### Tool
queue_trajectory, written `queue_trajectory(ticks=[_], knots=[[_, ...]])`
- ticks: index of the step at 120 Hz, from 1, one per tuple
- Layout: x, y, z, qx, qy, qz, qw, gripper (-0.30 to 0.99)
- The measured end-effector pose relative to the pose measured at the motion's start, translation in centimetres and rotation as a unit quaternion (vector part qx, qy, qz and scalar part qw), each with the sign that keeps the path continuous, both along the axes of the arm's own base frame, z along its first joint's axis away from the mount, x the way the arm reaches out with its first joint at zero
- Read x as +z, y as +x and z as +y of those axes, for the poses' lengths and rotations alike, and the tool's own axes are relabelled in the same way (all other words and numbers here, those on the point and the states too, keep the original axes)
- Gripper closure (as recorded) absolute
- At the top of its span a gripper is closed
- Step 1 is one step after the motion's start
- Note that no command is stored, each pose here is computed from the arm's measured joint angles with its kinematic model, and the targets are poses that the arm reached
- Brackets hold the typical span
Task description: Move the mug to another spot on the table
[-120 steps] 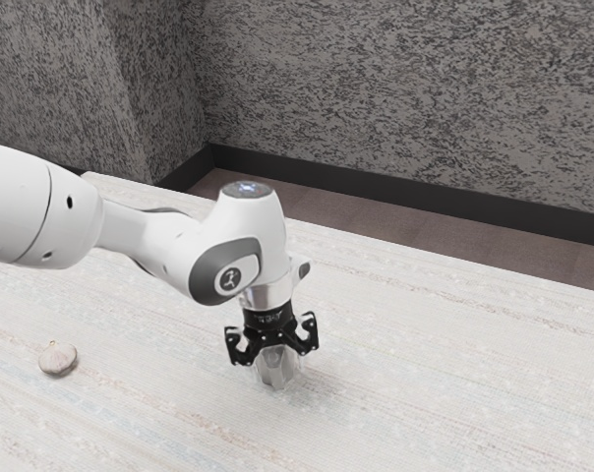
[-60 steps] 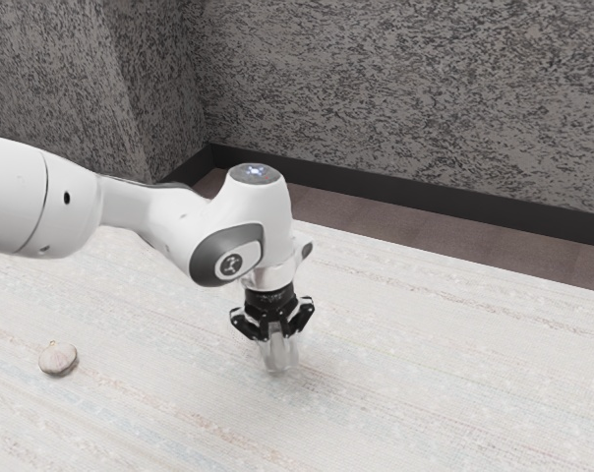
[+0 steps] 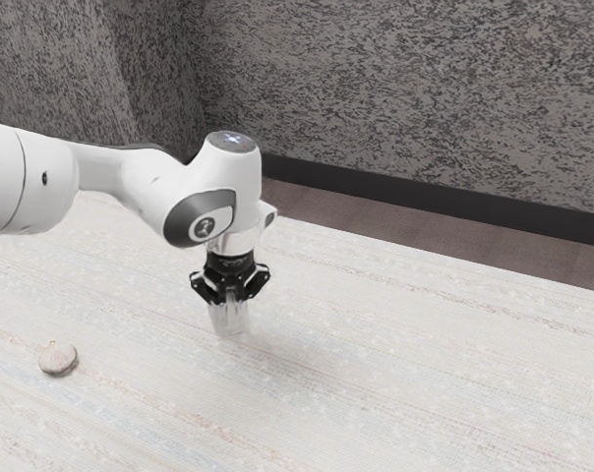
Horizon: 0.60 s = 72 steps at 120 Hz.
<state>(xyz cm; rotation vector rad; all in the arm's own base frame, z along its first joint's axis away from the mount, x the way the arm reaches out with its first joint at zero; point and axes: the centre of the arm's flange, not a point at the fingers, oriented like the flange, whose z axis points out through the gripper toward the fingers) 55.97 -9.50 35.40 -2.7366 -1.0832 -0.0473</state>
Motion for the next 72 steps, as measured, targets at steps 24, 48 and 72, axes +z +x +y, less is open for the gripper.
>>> queue_trajectory(ticks=[24, 48, 72], knots=[[-1.0, 0.3, 3.8, 0.020, 0.013, 0.017, 1.000, 0.75], [-2.9, 0.6, 5.0, 0.020, 0.020, 0.031, 0.999, 0.76], [-2.9, 1.2, 5.5, 0.015, 0.023, 0.028, 0.999, 0.76]])
